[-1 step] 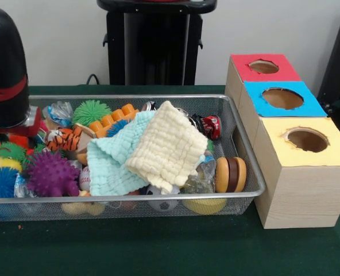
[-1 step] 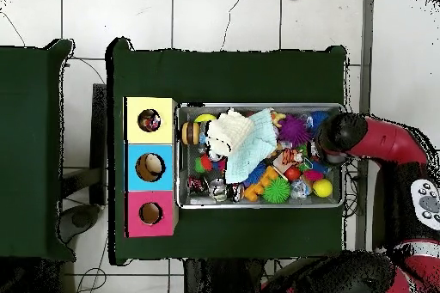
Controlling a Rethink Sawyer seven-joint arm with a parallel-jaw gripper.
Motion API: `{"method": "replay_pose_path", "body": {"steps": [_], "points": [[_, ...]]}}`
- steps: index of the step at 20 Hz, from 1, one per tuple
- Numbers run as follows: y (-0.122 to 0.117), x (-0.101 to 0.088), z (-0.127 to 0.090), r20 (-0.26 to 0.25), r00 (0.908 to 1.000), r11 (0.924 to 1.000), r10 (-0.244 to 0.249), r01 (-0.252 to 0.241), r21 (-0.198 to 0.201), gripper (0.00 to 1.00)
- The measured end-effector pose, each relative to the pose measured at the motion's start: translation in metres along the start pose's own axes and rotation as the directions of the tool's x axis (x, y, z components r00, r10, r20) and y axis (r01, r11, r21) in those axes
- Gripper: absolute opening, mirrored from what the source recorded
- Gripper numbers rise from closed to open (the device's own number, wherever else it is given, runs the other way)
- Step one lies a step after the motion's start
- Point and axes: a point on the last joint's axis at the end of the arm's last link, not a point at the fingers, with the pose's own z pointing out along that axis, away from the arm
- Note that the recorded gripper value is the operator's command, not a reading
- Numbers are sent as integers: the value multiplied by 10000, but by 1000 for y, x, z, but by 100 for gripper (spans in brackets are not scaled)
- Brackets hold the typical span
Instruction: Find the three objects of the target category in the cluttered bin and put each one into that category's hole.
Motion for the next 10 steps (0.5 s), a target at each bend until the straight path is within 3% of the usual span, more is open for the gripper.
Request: {"method": "replay_pose_path", "body": {"steps": [10], "points": [[15,-3,-3,-48,9994,9992,-349,350,196,0]]}}
